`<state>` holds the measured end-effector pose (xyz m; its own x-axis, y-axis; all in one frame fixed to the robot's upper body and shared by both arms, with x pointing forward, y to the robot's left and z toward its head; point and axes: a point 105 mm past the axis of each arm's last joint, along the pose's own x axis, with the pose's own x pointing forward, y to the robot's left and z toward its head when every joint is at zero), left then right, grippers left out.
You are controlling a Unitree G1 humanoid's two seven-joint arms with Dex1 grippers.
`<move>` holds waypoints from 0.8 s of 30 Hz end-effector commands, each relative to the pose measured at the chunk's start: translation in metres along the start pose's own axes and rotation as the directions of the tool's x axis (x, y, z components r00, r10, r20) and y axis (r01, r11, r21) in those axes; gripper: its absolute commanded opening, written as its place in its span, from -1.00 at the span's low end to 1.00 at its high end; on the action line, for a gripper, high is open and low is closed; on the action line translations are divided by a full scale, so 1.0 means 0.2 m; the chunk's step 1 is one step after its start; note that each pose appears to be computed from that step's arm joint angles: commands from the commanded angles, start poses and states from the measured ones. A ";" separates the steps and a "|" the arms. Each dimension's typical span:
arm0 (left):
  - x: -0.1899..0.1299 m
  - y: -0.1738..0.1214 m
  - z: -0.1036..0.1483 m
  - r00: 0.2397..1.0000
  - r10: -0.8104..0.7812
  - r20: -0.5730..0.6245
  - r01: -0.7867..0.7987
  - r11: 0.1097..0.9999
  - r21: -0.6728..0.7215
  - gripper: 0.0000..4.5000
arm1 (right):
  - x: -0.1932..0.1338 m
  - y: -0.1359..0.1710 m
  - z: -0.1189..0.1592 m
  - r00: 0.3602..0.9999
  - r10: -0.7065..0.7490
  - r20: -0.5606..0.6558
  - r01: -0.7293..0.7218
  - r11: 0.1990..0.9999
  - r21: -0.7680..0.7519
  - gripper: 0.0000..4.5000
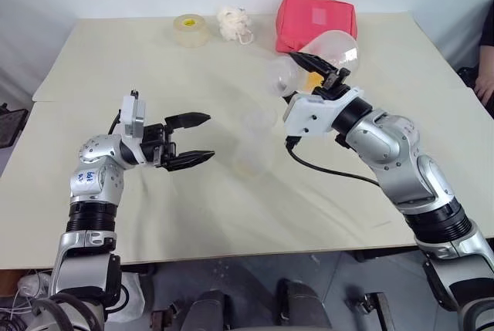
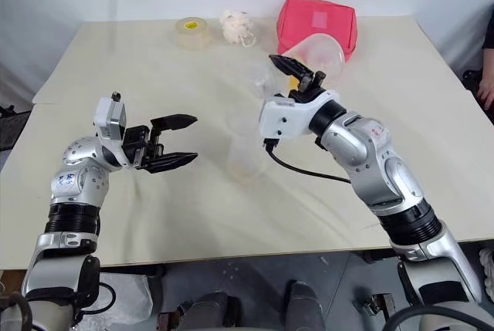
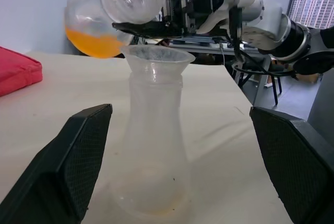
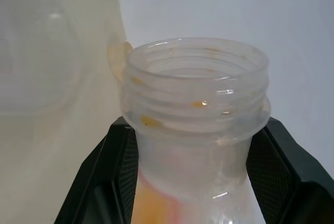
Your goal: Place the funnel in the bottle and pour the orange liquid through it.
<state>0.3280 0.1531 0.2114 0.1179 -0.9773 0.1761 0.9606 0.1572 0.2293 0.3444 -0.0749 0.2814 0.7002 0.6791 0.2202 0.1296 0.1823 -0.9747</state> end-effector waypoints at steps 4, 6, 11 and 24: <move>0.01 0.00 0.08 0.999 -0.014 0.050 0.011 0.998 0.055 1.00 | 0.01 -0.07 0.03 0.998 -0.014 0.061 0.025 0.984 -0.174 0.08; 0.01 0.00 0.10 0.996 -0.012 0.088 0.008 0.999 0.054 1.00 | 0.02 -0.07 0.02 0.998 -0.016 0.065 0.029 0.980 -0.196 0.08; 0.01 -0.01 0.09 0.996 -0.017 0.093 0.012 0.999 0.045 1.00 | 0.03 -0.08 0.03 0.996 -0.008 0.086 0.029 0.968 -0.250 0.08; 0.01 -0.02 0.07 0.996 -0.019 0.092 0.016 0.999 0.033 1.00 | 0.03 -0.09 0.06 0.991 0.008 0.133 0.043 0.924 -0.379 0.08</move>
<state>0.3260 0.1521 0.2173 0.1000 -0.9641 0.2459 0.9608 0.1577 0.2278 0.3435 -0.0612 0.2809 0.6199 0.7696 0.1527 0.3424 -0.0902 -0.9352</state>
